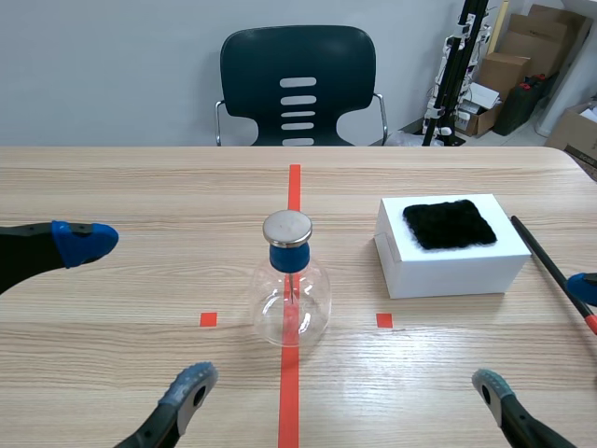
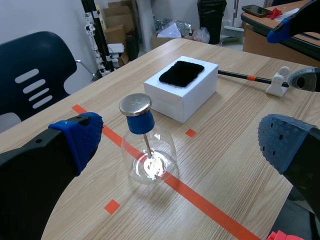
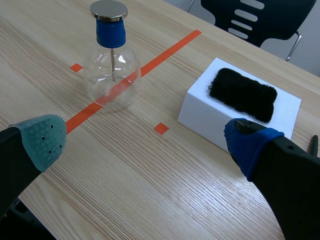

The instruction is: Do the electroscope experiment. pick up the black charging rod

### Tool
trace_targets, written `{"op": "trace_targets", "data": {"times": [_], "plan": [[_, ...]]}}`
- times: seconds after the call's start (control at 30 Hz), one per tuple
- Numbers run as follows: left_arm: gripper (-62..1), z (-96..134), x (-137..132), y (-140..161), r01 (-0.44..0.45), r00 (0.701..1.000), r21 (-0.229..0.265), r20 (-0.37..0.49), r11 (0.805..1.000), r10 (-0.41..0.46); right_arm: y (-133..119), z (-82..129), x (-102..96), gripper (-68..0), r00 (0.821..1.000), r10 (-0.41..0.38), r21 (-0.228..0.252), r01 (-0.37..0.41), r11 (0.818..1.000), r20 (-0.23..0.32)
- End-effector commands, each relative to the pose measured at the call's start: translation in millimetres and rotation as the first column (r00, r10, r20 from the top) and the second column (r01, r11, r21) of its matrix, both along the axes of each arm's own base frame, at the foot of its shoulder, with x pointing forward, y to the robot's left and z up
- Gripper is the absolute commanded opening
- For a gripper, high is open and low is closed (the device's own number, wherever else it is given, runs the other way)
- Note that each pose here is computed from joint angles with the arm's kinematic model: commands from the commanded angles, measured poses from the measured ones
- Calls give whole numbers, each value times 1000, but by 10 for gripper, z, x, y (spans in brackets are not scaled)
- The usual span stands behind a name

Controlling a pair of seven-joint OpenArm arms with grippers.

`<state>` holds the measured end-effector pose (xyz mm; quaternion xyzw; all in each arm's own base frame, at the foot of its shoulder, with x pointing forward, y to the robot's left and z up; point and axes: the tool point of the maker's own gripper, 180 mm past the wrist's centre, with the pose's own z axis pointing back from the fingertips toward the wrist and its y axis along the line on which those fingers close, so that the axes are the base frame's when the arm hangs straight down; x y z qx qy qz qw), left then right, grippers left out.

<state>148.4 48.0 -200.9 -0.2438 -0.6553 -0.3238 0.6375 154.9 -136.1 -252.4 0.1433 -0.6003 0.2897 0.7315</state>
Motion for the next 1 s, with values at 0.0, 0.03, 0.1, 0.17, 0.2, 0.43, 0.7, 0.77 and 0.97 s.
{"op": "trace_targets", "data": {"times": [0.0, 0.03, 0.1, 0.17, 0.2, 0.43, 0.7, 0.77, 0.97], "plan": [[14, 67, 14, -6, -5, 1000, -24, 16, 1000, 6, 0, 66, 32, 4, 1000, 6, 10, -6, 1000, 25], [14, 67, 14, -6, -5, 1000, -24, 16, 1000, 6, 0, 75, 46, 4, 1000, 5, 10, -6, 1000, 30], [14, 67, 14, -6, -5, 1000, -23, 15, 1000, 6, 0, 80, 53, 4, 999, 6, 10, -6, 1000, 33], [14, 65, 14, -6, -6, 1000, -23, 15, 1000, 6, 0, 87, 64, 4, 999, 5, 10, -6, 1000, 38], [14, 65, 14, -6, -6, 1000, -23, 15, 1000, 6, -1, 87, 66, 4, 999, 5, 9, -5, 1000, 38], [14, 60, 14, -4, -6, 1000, -22, 14, 1000, 6, -1, 97, 85, 4, 999, 6, 8, -6, 1000, 45], [14, -2, 53, 6, -12, 1000, 12, -1, 1000, 12, 0, 96, 84, 4, 999, 7, 6, -7, 1000, 46], [14, -13, 83, 11, -15, 1000, 24, 0, 1000, 15, 0, 97, 84, 4, 999, 7, 7, -7, 1000, 46], [14, -96, 171, 86, -36, 999, 41, 11, 999, 36, -4, 102, 93, 4, 999, 5, 4, -5, 1000, 50]]}}
